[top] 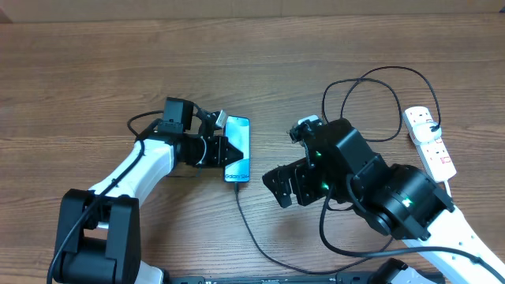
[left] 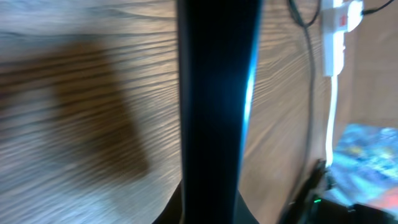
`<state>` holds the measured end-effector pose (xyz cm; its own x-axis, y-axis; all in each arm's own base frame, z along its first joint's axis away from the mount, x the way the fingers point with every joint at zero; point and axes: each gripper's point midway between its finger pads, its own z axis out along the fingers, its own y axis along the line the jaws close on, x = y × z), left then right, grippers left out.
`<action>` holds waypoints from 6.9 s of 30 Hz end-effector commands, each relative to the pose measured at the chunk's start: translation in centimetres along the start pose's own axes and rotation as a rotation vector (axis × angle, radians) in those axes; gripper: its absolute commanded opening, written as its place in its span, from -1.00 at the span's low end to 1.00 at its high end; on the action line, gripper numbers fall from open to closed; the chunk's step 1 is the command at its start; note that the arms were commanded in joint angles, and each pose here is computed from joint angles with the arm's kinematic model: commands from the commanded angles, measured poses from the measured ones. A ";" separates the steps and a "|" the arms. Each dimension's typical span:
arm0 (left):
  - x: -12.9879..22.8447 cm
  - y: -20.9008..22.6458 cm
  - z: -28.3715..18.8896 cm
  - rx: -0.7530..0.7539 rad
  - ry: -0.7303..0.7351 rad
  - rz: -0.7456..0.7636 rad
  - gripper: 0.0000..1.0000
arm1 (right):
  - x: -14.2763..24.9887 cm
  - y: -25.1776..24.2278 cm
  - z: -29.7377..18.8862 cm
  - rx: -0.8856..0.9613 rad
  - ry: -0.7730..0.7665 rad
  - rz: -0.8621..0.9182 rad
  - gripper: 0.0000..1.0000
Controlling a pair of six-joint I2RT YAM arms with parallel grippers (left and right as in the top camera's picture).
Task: Plug charger to phone and switch on socket
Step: 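Lower the phone flat onto the table with the left gripper, then release the phone and withdraw both grippers away from it, then press the orange socket switch on the power strip with the right gripper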
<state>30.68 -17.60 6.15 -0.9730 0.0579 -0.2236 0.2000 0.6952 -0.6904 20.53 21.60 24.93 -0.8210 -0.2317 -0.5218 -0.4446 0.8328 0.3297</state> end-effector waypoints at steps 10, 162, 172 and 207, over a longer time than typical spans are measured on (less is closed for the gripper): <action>1.4 2.0 3.6 0.132 0.085 0.075 -0.92 | -0.9 -2.4 -1.2 0.134 -0.071 0.136 1.00; 6.4 -7.6 -37.2 -1.048 -0.803 -0.050 0.99 | 8.7 -29.8 -10.4 1.027 -0.301 1.456 -0.81; 6.4 -7.6 -37.2 -1.048 -0.803 -0.050 0.99 | 7.0 -37.2 -7.0 0.716 -0.174 1.481 -0.92; 6.4 -7.6 -37.2 -1.048 -0.804 -0.050 0.99 | 7.8 -47.3 -1.5 0.700 0.176 1.516 -0.92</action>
<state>18.60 4.09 35.58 -0.5664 -0.1701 -0.8064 -0.3642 0.9294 0.0598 33.91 -19.85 5.97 -0.3669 0.9288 0.0521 0.9299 0.3677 -0.0058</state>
